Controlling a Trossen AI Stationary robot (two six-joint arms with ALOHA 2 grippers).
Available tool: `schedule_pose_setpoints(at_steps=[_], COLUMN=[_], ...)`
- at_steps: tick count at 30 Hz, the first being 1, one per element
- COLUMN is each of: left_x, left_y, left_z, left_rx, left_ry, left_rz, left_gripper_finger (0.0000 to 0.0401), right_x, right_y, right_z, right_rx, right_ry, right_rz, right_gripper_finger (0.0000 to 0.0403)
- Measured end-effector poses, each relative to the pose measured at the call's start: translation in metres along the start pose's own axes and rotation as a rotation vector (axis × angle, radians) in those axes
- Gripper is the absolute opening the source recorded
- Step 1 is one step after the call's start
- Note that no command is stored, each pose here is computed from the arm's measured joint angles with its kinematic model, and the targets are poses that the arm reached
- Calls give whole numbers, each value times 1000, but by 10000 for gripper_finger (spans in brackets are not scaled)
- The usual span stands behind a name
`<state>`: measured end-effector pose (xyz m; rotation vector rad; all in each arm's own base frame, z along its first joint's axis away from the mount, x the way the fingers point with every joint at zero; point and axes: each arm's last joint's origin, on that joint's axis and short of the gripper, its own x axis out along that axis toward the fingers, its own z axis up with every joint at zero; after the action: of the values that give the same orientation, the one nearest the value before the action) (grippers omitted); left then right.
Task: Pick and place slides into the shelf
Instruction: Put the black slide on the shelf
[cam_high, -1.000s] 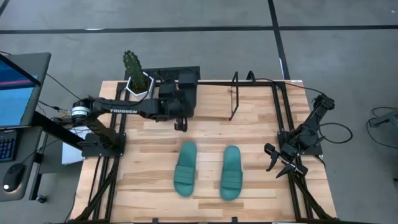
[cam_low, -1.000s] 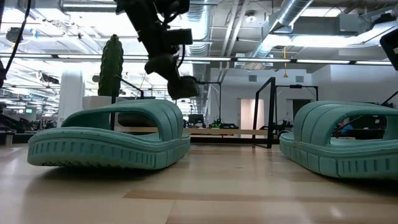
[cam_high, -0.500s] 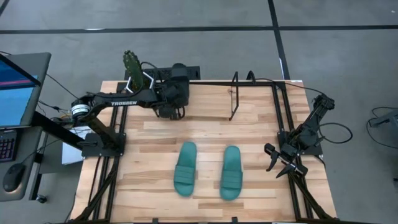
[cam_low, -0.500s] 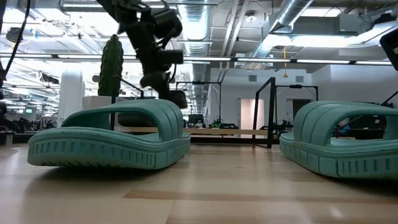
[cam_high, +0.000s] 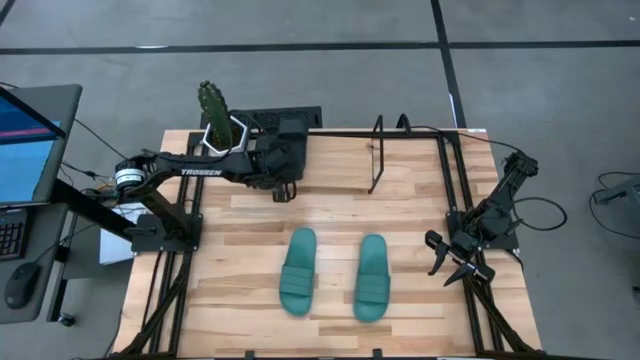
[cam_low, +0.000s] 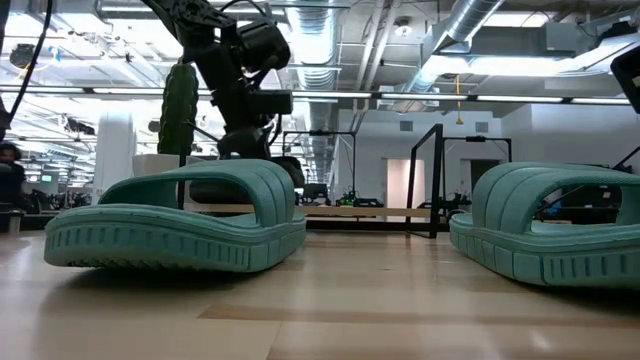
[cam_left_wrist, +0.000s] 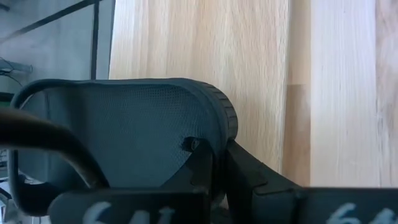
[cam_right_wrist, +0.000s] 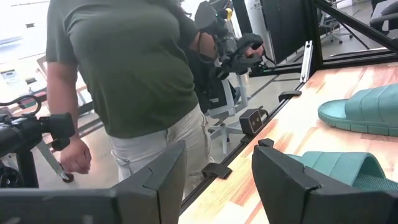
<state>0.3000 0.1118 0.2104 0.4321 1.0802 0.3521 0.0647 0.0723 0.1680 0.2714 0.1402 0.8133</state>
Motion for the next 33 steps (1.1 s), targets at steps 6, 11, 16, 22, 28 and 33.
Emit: schedule_pose_setpoints(at_steps=[6,11,16,22,28,33], left_x=[0,0,-1,-4,-6,-8], left_y=[1,1,-3,-12,-19,-24], left_z=[2,3,4,4,3,2], left_rx=[-16,-55,-39,7,42,64], left_ry=[-23,-21,-21,0,28,49], left_rz=[17,20,11,-26,-50,-66], left_gripper_finger=[2,2,2,0,0,0], right_x=[0,0,0,0,0,0], right_y=[0,0,0,0,0,0], right_z=[0,0,0,0,0,0], right_rx=[0,0,0,0,0,0], right_ry=[0,0,0,0,0,0], right_rz=[0,0,0,0,0,0], right_gripper_finger=[169,169,169,169,169,169])
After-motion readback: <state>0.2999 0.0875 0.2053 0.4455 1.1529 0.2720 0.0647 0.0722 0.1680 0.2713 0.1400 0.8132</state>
